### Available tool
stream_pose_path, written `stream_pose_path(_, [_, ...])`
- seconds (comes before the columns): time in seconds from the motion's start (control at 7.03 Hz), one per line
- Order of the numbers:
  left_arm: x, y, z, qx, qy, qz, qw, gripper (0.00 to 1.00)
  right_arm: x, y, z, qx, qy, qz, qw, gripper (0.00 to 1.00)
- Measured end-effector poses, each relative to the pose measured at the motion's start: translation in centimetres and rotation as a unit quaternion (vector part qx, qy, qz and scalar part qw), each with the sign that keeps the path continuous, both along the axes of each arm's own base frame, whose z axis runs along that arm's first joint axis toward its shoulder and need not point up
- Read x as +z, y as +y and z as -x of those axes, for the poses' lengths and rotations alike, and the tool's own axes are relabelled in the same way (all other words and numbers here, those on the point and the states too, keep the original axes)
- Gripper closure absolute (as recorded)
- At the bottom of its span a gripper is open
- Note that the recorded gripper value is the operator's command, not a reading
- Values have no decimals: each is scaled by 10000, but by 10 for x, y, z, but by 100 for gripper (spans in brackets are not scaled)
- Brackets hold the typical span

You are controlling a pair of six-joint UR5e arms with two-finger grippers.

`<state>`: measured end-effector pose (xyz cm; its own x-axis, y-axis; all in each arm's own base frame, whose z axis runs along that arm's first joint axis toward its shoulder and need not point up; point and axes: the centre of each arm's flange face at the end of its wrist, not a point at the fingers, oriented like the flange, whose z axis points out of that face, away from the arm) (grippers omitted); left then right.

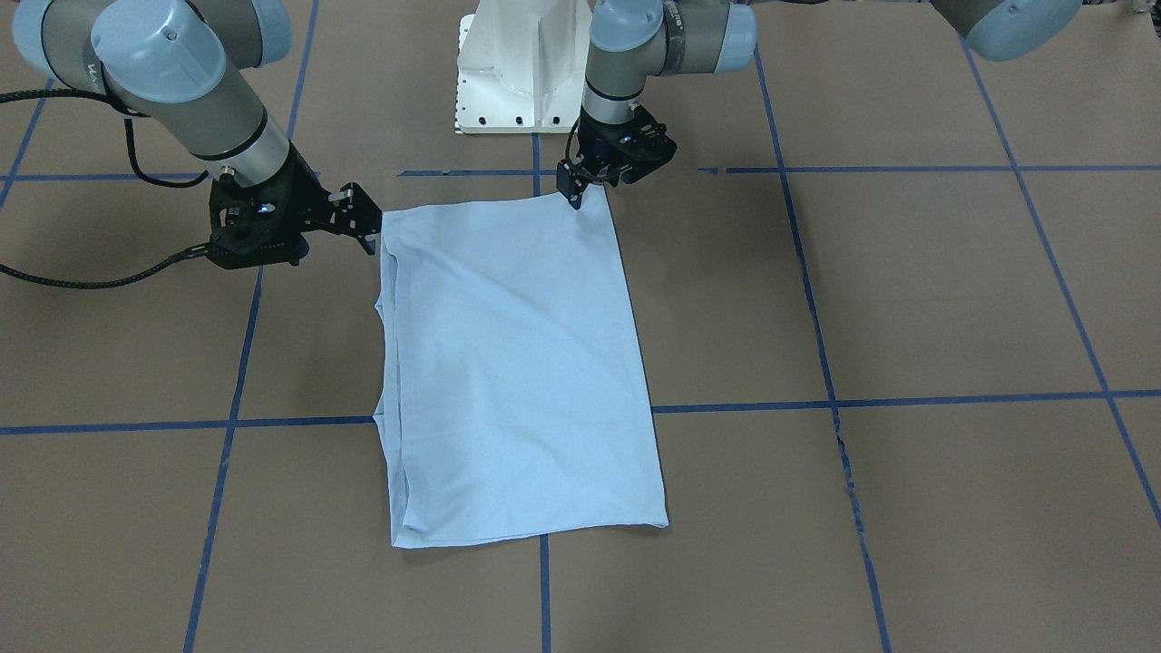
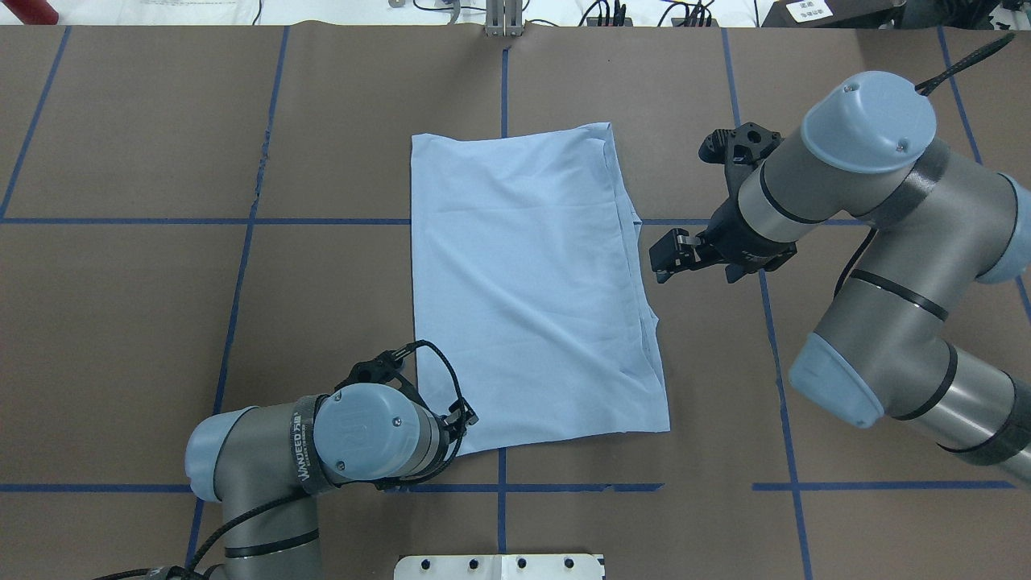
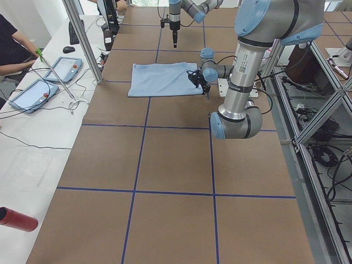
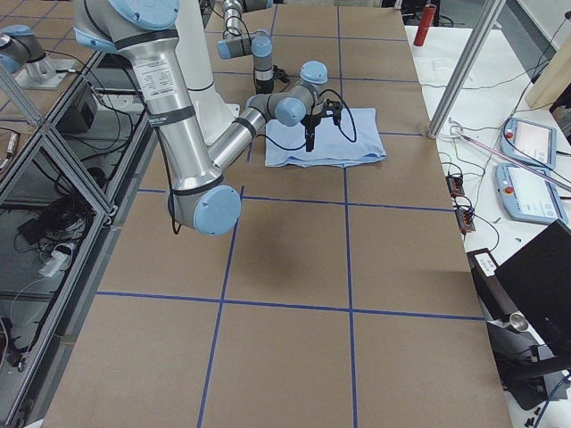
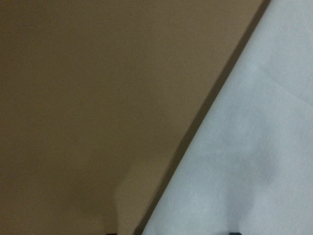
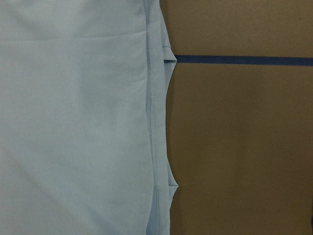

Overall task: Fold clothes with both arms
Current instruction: 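Move both grippers to the shirt's edge nearest the robot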

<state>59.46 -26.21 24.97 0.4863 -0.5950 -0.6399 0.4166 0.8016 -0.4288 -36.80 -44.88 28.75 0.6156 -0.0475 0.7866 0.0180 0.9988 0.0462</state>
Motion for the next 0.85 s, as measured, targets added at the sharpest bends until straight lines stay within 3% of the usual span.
stream_pose_path(0.14, [-1, 1, 0, 0, 9, 8, 10000, 61, 0, 0, 0, 0, 0, 0, 10000, 0])
stream_pose_path(0.57, [-3, 1, 0, -27, 27, 35, 10000, 81, -2, 0, -1, 5, -13, -9, 10000, 0])
stream_pose_path(0.71, [-2, 1, 0, -35, 24, 34, 10000, 97, -2, 0, -2, 8, -13, -14, 10000, 0])
stream_pose_path(0.85, [-2, 1, 0, -38, 24, 33, 10000, 100, -1, 0, -2, 13, -6, -15, 10000, 0])
